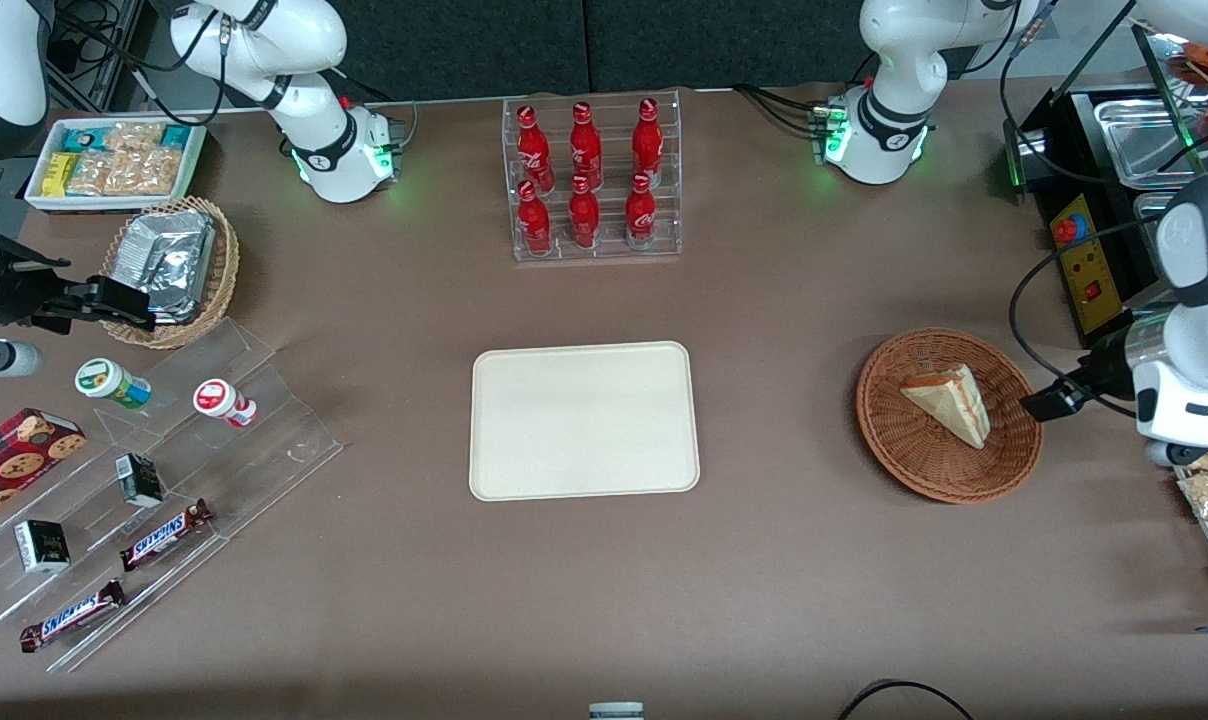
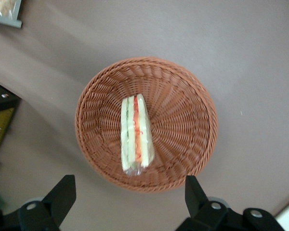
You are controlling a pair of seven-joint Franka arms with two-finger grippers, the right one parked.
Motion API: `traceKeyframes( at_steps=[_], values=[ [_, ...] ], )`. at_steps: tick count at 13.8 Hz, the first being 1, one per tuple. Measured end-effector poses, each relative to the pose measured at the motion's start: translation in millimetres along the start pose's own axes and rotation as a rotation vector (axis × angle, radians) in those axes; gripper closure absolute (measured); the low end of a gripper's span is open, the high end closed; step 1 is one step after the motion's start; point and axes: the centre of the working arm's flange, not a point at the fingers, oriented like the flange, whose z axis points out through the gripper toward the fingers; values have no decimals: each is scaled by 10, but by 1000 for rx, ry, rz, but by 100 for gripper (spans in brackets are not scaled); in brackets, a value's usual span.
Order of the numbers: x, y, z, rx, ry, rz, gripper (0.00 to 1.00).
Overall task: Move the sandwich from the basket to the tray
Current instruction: 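Move the left gripper down over the wrapped sandwich in the wicker basket, then lower the open left gripper around the sandwich and close on it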
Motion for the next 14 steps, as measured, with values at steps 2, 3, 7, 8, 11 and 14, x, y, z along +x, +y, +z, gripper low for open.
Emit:
traceKeyframes(
  at_steps=[2,3,7,8,11,14],
  values=[
    [31,39,261,-28,34,-110,0],
    [34,68,388,-40,45,-156,0],
    [40,119,896,-80,80,-221,0],
    [23,114,1017,-89,89,-224,0],
    [-68,70,1331,-97,95,-223,0],
    [-173,13,1589,-92,87,-223,0]
  ],
)
